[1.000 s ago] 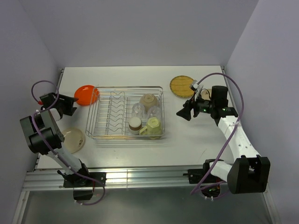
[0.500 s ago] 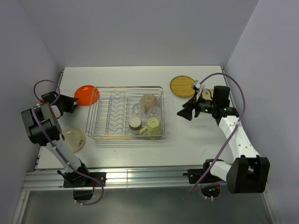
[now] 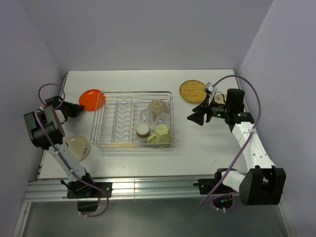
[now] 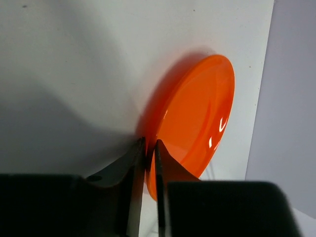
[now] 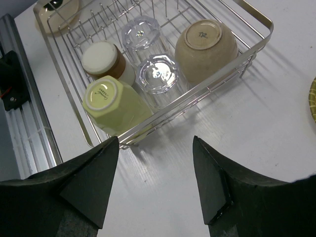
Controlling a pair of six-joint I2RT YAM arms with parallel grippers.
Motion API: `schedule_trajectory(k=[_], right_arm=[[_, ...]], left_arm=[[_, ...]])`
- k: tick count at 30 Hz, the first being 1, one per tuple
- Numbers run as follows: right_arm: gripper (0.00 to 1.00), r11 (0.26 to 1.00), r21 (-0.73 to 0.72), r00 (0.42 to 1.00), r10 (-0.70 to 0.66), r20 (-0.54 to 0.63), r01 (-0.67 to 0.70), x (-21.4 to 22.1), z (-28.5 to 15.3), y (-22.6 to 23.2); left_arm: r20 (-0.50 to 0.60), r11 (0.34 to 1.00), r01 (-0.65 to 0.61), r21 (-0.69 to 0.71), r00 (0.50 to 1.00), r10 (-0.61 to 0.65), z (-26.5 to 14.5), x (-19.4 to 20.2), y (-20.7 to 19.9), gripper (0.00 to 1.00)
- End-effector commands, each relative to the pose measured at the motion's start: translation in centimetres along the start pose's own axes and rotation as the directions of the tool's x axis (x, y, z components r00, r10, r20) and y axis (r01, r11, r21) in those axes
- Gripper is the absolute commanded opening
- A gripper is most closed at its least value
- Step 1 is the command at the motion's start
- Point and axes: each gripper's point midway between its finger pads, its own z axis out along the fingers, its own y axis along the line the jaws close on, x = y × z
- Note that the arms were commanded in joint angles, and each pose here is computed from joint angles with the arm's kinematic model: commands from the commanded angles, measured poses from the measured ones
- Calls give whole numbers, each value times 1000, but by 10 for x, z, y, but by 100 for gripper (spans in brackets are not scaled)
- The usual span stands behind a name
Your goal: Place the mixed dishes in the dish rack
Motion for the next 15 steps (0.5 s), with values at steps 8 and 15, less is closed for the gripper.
schedule_trajectory(k=[8, 15], right_arm=[[68, 997, -3, 995, -75, 73, 75, -37, -14, 14], [67, 995, 0, 992, -99, 78, 100, -39, -19, 21]], left_arm=[[25, 995, -7, 102, 1000, 5, 1, -10, -32, 3], [111, 972, -9, 236, 994, -18, -19, -40, -92, 0]])
